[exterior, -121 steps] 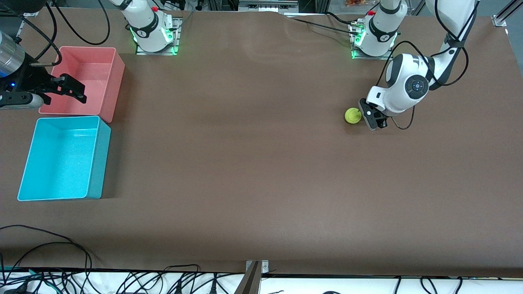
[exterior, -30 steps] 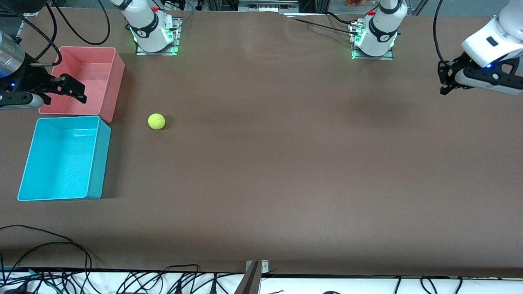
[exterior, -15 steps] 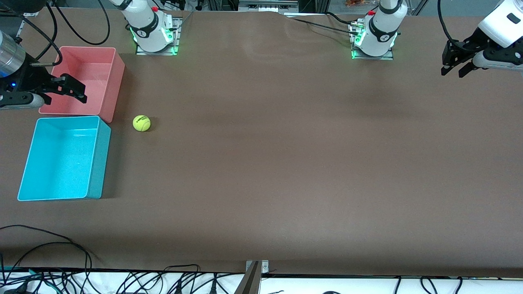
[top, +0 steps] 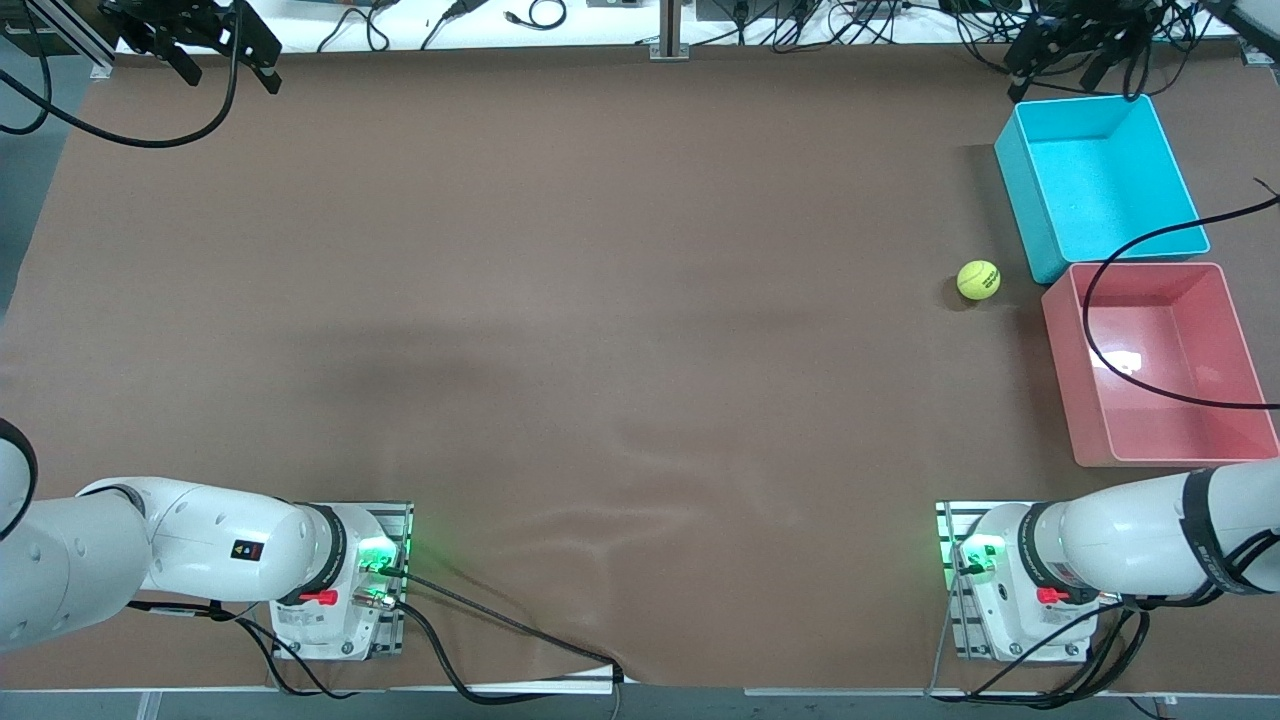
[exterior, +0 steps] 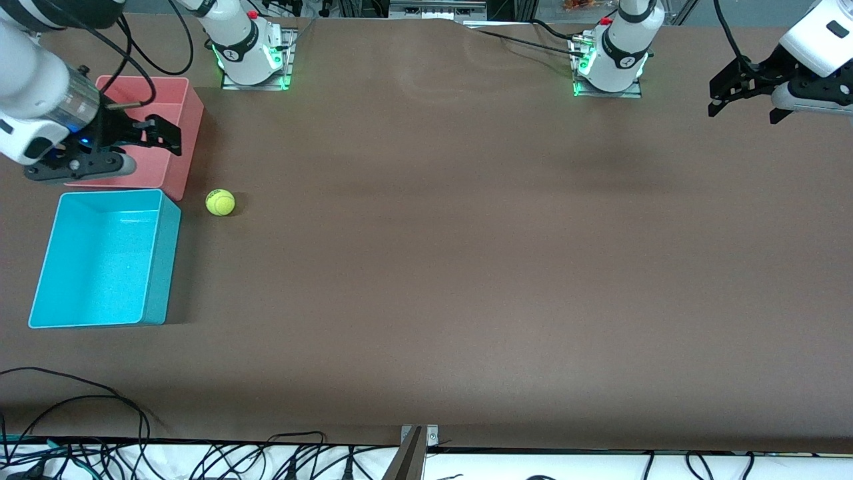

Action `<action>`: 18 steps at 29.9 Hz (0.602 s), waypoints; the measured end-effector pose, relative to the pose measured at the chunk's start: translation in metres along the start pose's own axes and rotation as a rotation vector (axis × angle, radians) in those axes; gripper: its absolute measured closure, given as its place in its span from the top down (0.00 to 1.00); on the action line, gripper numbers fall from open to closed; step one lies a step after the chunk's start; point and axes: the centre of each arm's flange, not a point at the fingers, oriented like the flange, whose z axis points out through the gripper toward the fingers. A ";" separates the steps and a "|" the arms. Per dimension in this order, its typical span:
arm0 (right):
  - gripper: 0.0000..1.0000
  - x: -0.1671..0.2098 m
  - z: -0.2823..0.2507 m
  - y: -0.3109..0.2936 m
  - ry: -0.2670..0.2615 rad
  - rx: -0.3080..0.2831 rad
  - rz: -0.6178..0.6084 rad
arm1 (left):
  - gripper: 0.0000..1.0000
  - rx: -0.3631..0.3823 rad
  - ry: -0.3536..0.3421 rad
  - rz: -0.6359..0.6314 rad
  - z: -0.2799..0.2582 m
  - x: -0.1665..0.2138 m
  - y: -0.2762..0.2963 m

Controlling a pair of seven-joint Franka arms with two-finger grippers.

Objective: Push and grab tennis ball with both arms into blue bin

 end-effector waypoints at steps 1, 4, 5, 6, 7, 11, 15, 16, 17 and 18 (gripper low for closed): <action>1.00 0.002 0.004 -0.003 -0.010 -0.001 -0.005 | 1.00 0.001 0.000 -0.001 0.000 0.000 0.003; 1.00 0.008 0.017 -0.012 -0.041 -0.001 -0.022 | 1.00 0.005 0.001 -0.020 0.000 0.001 0.013; 1.00 0.011 0.022 -0.016 -0.051 0.000 -0.029 | 1.00 0.007 0.002 -0.031 -0.001 0.001 0.016; 1.00 0.012 0.026 -0.019 -0.059 -0.001 -0.033 | 1.00 0.008 0.002 -0.038 -0.001 0.002 0.018; 1.00 0.014 0.030 -0.022 -0.069 -0.001 -0.038 | 1.00 0.009 0.003 -0.044 -0.001 0.003 0.021; 1.00 0.020 0.052 -0.027 -0.117 -0.003 -0.046 | 1.00 0.011 -0.011 -0.063 0.005 0.010 0.022; 1.00 0.023 0.083 -0.026 -0.180 -0.003 -0.045 | 1.00 0.011 -0.021 -0.081 0.012 0.024 0.016; 1.00 0.024 0.093 -0.025 -0.200 -0.002 -0.043 | 1.00 0.010 -0.023 -0.085 0.013 0.029 0.014; 1.00 0.024 0.099 -0.024 -0.213 -0.002 -0.041 | 1.00 0.010 -0.025 -0.087 0.014 0.032 0.012; 1.00 0.024 0.106 -0.023 -0.227 -0.002 -0.039 | 1.00 0.009 -0.027 -0.090 0.015 0.035 0.011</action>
